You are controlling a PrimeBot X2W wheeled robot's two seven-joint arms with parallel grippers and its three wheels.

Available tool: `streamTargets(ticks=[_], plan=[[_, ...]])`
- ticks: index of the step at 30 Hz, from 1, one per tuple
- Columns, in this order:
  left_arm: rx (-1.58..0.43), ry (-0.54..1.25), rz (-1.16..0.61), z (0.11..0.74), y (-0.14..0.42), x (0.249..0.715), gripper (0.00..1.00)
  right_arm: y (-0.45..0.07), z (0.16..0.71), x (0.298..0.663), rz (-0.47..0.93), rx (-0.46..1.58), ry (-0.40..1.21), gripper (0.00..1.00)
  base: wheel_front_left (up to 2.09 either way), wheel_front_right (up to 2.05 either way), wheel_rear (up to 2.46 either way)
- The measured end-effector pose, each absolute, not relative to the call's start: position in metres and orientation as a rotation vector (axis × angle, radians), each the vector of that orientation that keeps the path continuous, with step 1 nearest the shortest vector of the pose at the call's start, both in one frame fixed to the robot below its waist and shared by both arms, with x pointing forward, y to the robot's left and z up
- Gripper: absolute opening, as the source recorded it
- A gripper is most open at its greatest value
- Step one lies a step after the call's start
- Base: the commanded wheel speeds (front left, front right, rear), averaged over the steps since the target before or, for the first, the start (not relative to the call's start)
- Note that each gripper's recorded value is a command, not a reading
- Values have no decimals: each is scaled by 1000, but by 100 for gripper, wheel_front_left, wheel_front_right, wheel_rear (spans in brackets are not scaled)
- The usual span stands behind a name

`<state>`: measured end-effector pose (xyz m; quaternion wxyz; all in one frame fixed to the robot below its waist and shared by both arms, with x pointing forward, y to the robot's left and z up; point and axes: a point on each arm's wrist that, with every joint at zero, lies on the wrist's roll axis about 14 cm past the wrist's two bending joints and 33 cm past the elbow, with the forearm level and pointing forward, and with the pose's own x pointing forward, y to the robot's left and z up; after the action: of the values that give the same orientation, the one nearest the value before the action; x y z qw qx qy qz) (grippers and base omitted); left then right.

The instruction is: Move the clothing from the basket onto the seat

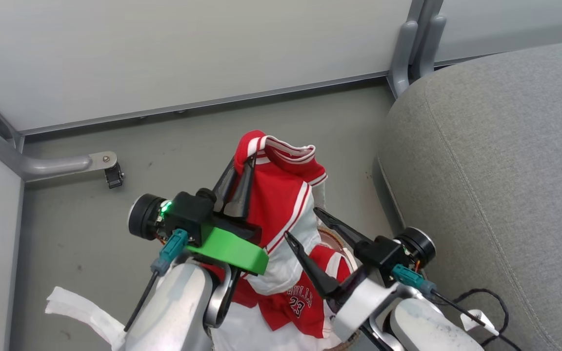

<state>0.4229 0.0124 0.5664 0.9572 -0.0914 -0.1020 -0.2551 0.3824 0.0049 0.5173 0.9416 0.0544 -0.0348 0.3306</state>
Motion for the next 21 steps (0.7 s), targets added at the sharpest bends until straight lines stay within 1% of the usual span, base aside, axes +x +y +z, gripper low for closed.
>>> streamTargets(ticks=[3, 6, 10, 13, 14, 15, 16, 21], plan=[[-182, -206, -544, 566, 6, 418, 0, 21, 530, 385, 731, 104, -107, 100, 0, 0, 0], [-184, -198, -560, 565, 3, 414, 0, 30, 537, 391, 756, 71, -133, 100, 0, 0, 0], [-188, -190, -578, 563, -1, 407, 0, 36, 531, 398, 769, -2, -133, 100, 0, 0, 0], [-190, -195, -595, 566, -4, 401, 0, 47, 518, 396, 801, -30, -94, 100, 0, 0, 0], [-193, -196, -600, 567, -5, 399, 0, 49, 511, 394, 810, -36, -75, 78, 0, 0, 0], [-196, -196, -602, 568, -5, 397, 0, 52, 505, 392, 819, -33, -52, 28, 0, 0, 0], [-199, -195, -603, 568, -5, 395, 0, 55, 504, 391, 828, -17, -41, 0, 0, 0, 0], [-203, -205, -594, 573, -1, 390, 0, 62, 510, 388, 839, 46, -34, 0, 0, 0, 0]])
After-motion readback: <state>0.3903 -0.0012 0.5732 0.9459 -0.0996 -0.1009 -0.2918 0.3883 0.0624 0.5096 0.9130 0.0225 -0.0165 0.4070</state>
